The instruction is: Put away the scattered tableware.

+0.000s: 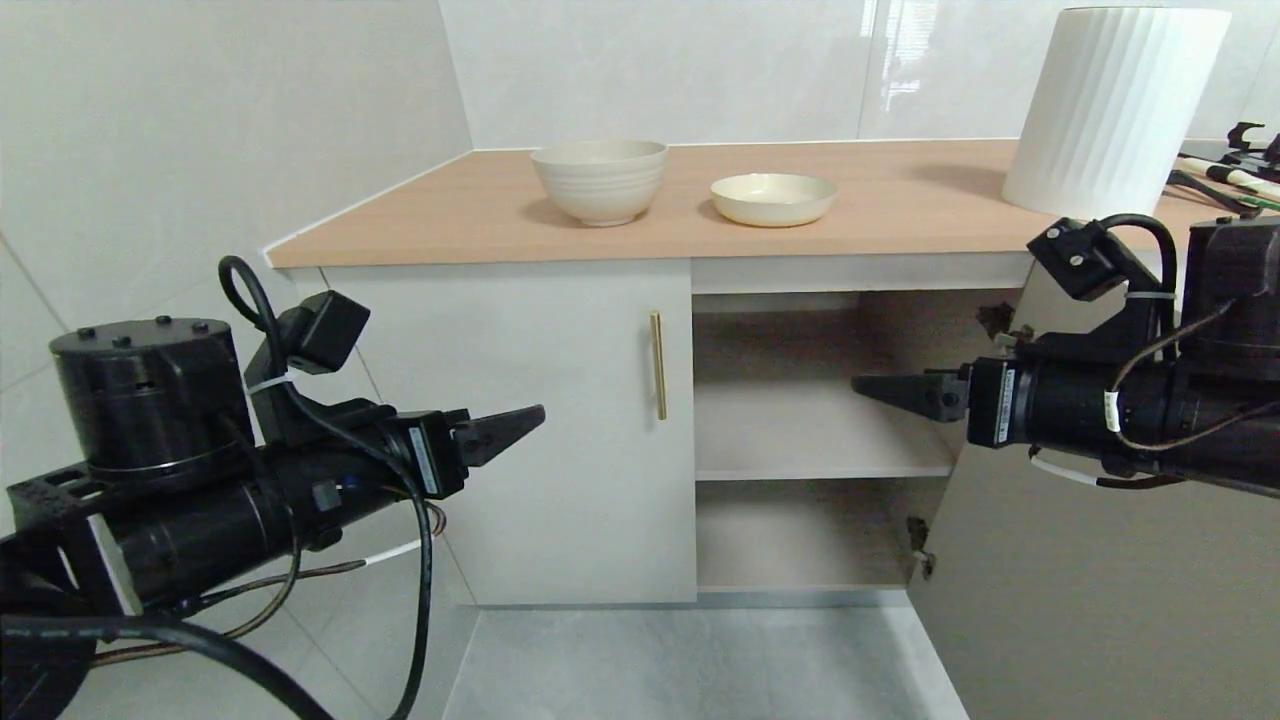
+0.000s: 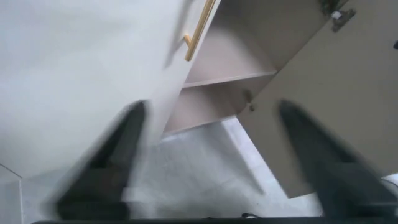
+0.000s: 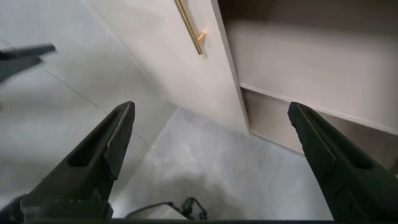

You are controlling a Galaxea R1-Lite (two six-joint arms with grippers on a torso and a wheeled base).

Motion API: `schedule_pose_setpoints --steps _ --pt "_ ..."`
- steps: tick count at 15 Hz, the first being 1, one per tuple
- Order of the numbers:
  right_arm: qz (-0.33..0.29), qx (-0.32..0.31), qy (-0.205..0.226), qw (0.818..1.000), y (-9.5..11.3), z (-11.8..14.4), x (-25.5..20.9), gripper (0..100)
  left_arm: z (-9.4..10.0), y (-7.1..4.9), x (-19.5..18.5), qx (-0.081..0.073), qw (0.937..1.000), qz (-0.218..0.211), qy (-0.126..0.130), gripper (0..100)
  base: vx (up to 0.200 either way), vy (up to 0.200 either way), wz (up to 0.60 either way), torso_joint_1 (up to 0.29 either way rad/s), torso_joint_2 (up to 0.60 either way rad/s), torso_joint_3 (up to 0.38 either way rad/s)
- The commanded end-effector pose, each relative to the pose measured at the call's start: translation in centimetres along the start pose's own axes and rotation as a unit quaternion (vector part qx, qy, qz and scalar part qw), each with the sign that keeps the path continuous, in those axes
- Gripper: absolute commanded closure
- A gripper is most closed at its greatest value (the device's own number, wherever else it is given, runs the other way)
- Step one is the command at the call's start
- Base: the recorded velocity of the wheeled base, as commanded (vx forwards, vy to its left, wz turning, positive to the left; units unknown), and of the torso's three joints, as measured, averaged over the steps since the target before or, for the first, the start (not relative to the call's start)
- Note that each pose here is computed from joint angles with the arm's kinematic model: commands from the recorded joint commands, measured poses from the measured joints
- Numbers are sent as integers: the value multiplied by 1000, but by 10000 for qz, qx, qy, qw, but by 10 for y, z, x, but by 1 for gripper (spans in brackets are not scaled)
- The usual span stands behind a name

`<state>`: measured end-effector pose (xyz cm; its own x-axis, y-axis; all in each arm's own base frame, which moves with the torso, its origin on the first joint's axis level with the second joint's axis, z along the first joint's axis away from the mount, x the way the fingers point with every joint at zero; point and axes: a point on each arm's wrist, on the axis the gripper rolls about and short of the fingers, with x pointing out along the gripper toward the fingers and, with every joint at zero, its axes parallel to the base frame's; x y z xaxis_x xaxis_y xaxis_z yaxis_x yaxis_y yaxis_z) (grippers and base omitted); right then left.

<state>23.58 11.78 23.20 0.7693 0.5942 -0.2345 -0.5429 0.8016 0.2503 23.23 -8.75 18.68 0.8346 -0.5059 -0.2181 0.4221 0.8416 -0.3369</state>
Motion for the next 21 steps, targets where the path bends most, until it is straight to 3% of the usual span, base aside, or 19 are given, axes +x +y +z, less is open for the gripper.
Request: schedule_pose_setpoints --steps 1,3,4,11,14,21 --pt "13 -176 -64 9998 2 0 -8 0 2 -3 -11 152 9998 -131 -87 0 0 0 0 0 0 0" --pt "56 -195 -123 9997 5 3 -12 0 -2 -3 -12 568 9982 -214 -1 0 0 0 0 0 0 0" --pt "103 -212 -134 9996 8 3 -14 0 -2 -3 -12 672 9976 -195 8 0 0 0 0 0 0 0" --pt "218 -253 -137 9993 19 8 -29 0 -1 -3 -13 643 9977 -126 161 0 0 0 0 0 0 0" --pt "296 -258 6 9992 24 7 -36 0 5 0 -20 626 9980 -12 64 0 200 0 0 -2 1 6" --pt "384 -266 136 9988 29 6 -41 0 5 3 -18 596 9981 30 144 0 200 0 0 1 1 2"
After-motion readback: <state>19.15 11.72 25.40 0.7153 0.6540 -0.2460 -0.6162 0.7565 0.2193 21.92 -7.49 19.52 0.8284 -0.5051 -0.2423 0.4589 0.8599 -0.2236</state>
